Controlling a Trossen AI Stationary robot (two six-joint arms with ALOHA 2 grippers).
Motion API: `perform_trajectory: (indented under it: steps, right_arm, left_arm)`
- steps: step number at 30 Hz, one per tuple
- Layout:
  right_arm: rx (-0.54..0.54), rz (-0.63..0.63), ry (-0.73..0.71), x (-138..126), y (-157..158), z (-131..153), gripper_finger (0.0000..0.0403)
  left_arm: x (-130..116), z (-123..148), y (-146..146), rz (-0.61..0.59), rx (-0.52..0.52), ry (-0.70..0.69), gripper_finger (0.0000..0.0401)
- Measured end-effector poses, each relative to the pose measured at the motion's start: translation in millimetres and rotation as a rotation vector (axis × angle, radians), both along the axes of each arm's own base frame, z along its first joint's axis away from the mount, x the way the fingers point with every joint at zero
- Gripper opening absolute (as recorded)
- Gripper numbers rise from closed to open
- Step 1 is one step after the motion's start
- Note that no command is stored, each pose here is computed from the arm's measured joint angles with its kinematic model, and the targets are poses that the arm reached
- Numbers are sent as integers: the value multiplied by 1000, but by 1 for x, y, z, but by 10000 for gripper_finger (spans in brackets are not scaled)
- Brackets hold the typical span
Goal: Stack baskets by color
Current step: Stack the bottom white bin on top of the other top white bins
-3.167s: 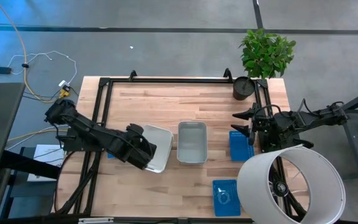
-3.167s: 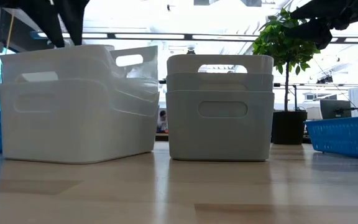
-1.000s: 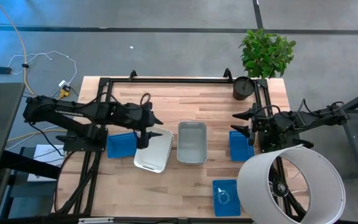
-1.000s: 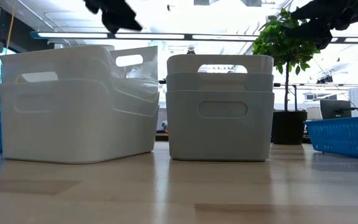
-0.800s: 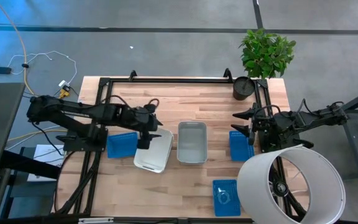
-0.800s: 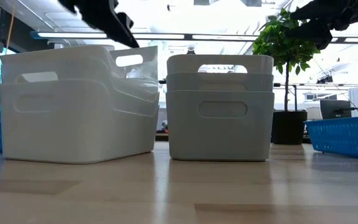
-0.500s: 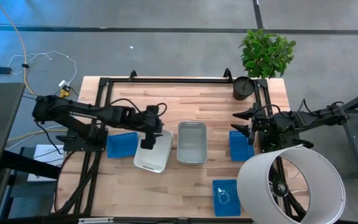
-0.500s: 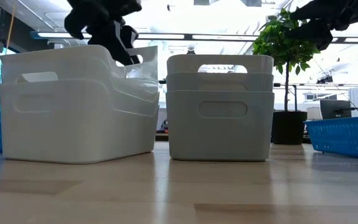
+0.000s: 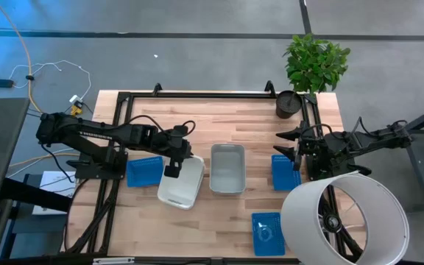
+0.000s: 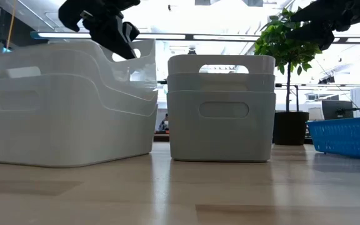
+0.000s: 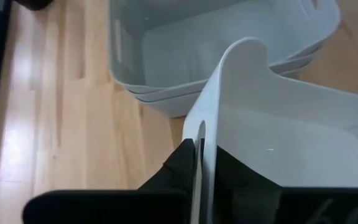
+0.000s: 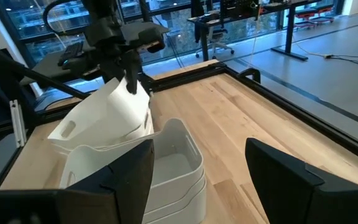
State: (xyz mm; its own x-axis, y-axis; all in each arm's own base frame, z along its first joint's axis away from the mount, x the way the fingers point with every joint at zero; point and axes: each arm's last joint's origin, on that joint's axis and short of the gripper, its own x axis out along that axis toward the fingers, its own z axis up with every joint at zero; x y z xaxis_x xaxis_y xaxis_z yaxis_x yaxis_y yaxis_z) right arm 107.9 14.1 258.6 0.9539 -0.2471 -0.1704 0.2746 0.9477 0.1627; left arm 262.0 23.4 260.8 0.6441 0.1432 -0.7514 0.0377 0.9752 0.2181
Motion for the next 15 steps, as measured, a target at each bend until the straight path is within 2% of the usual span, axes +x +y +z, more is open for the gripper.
perform_trajectory:
  steps: [4, 11, 15]
  right_arm:
    - [0, 1, 2, 0, 0, 0, 240]
    - [-2, 0, 8, 0, 0, -1, 240]
    - [-4, 0, 12, 0, 0, -1, 240]
  left_arm:
    - [0, 6, 4, 5, -12, -8, 3]
    - [0, 23, 10, -44, -107, -34, 1]
    - [-5, 23, 11, -67, -151, 21, 0]
